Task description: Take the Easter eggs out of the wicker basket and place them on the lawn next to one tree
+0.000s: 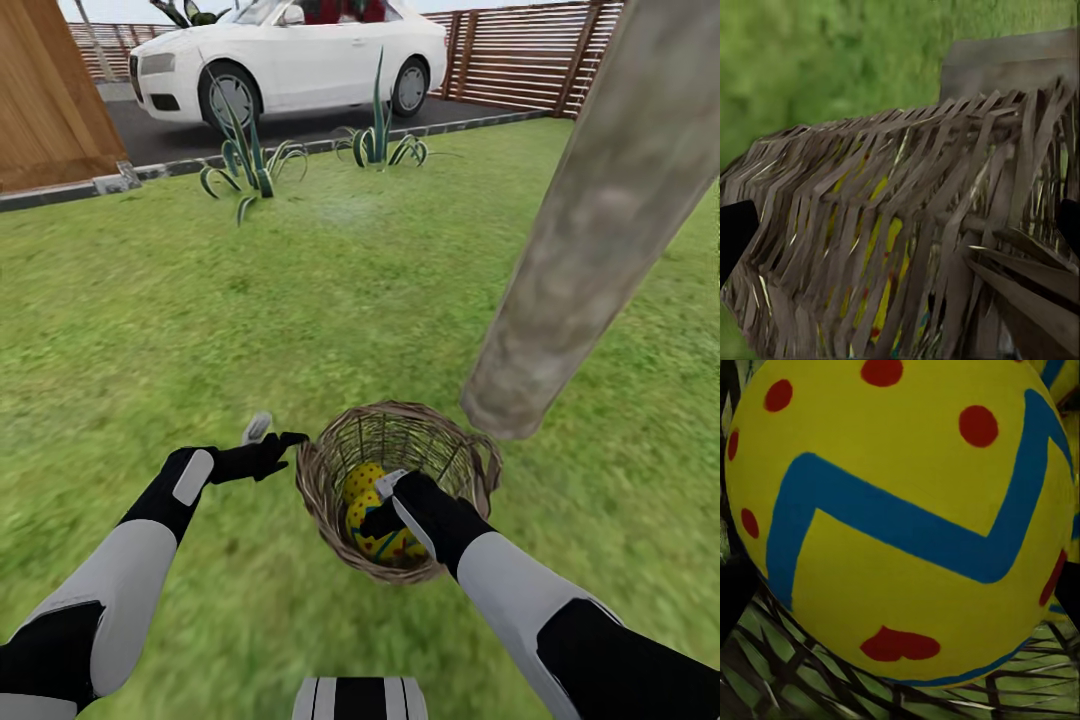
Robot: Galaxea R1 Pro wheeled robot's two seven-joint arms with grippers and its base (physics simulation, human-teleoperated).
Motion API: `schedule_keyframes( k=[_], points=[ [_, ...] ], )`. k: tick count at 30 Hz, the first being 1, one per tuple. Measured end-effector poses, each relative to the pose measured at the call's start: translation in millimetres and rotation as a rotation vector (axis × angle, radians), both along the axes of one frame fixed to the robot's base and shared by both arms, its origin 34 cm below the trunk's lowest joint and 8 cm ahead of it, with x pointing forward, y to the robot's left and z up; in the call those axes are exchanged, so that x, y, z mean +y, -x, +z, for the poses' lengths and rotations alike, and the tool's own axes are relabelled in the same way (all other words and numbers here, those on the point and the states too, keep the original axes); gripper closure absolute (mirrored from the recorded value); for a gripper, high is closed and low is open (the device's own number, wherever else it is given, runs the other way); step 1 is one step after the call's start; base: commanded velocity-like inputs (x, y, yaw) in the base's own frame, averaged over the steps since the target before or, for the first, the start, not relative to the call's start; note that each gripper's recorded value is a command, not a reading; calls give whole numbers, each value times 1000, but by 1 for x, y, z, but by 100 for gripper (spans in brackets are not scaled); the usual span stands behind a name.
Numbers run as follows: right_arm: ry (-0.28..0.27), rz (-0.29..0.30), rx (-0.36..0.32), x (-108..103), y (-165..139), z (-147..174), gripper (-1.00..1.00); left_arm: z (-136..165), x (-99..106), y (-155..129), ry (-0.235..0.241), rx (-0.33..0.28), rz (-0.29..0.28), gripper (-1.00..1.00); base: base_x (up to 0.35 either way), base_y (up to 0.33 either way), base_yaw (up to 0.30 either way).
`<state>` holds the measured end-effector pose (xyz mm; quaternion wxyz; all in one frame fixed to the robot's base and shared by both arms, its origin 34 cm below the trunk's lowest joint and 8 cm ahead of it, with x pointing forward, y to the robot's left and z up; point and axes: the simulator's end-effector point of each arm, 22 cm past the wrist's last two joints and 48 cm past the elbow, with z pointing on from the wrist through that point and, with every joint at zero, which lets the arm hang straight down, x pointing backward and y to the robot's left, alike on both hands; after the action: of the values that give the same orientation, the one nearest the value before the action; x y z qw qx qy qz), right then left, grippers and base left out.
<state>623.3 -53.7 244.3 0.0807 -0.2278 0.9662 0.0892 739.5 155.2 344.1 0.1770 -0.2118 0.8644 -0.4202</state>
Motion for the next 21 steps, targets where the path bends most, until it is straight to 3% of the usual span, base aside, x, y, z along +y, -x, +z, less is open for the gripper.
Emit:
schedule_keyframes(
  k=[3, 10, 21],
  points=[
    [0, 0, -12, 0, -3, 7, 100, 9, 0, -2, 1, -13, 0, -100, 0, 0, 0],
    [-1, 1, -36, 0, -9, 12, 100, 5, 21, 5, 8, -10, 42, -100, 0, 0, 0],
    [-1, 1, -81, 0, -20, 38, 100, 36, 31, -4, 31, -48, 90, -100, 0, 0, 0]
  ],
)
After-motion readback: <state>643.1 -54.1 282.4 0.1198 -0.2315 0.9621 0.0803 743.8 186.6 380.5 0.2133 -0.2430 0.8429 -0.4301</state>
